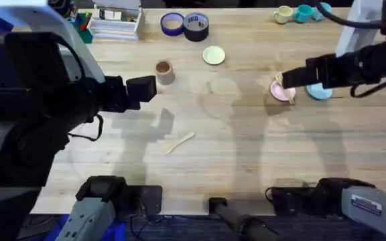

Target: Pick up a utensil and set it on the pink plate, then put the other utensil in the container.

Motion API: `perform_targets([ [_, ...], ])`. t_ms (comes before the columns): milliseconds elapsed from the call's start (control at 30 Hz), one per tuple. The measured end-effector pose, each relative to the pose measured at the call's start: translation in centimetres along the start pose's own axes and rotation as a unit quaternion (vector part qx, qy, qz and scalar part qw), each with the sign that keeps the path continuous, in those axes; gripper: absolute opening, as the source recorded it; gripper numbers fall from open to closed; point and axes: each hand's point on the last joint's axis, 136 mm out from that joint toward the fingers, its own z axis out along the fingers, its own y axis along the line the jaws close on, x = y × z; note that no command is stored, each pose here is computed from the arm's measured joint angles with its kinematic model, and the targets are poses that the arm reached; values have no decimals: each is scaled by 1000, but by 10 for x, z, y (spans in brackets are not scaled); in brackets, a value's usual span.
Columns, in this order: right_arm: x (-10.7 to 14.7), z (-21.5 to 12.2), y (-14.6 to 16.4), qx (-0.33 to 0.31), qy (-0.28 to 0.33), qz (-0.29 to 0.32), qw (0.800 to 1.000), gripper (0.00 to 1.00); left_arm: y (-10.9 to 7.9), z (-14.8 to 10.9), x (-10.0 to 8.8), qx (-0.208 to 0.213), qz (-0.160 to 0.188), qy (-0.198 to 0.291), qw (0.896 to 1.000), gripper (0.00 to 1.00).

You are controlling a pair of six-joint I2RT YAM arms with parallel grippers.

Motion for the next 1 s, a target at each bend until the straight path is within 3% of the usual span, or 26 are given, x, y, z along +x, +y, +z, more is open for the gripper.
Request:
perform_targets([
  [433,3,-4,4,-7,0,-24,1000,997,-9,-4,11,13,7,27,1000,996],
  [700,3,-4,4,-7,0,-24,1000,997,-46,-22,4,68,30,36,997,997],
  [1000,3,-4,4,-7,0,-24,1000,997,-100,-25,33,146,89,91,981,996],
])
